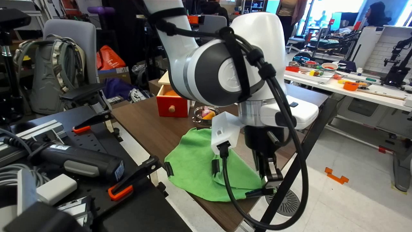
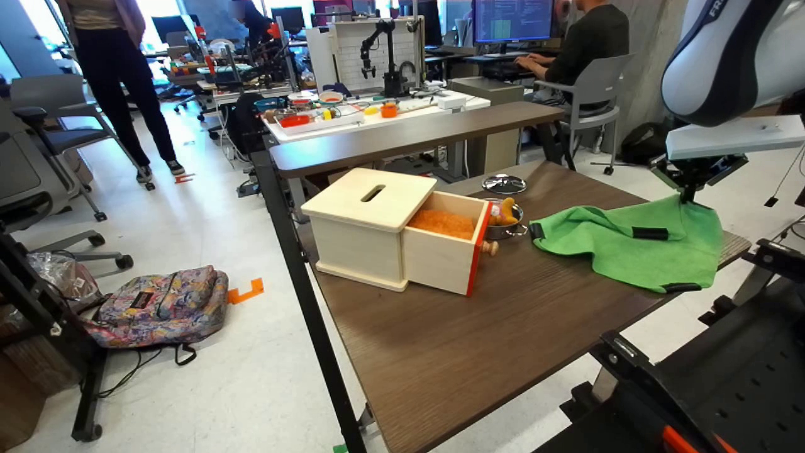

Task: Fold the green towel

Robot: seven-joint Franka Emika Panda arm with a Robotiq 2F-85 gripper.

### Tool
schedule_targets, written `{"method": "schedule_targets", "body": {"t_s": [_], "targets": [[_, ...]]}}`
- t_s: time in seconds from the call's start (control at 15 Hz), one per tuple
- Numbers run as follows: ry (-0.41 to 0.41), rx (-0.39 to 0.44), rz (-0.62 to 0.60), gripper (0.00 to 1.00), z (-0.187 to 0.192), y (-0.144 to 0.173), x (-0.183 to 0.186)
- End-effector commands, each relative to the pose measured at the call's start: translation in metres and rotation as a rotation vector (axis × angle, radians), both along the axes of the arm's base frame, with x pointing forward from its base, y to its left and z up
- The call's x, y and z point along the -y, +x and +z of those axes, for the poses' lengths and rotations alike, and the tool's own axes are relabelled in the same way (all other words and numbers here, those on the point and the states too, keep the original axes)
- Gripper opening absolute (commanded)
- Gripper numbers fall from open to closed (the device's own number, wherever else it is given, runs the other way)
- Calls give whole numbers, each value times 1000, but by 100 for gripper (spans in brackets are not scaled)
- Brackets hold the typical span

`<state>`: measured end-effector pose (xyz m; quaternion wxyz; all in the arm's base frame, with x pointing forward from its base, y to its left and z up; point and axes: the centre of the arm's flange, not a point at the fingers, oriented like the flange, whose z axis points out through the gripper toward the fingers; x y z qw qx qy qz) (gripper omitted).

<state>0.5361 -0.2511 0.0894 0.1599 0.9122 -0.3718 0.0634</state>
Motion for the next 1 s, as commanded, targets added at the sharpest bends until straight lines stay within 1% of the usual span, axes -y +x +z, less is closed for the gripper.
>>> {"method": "schedule_targets", "body": {"t_s": [0.0,0.2,0.4,0.53,0.73,0.93], "targets": [[25,30,-15,0,51,-8,0],[22,48,-7,0,83,-11,-8],[34,39,29,0,100,-13,-29],[51,38,68,0,102,-14,-50],[76,38,156,0,102,-18,-87],[124,11,231,0,94,-21,-122]]}}
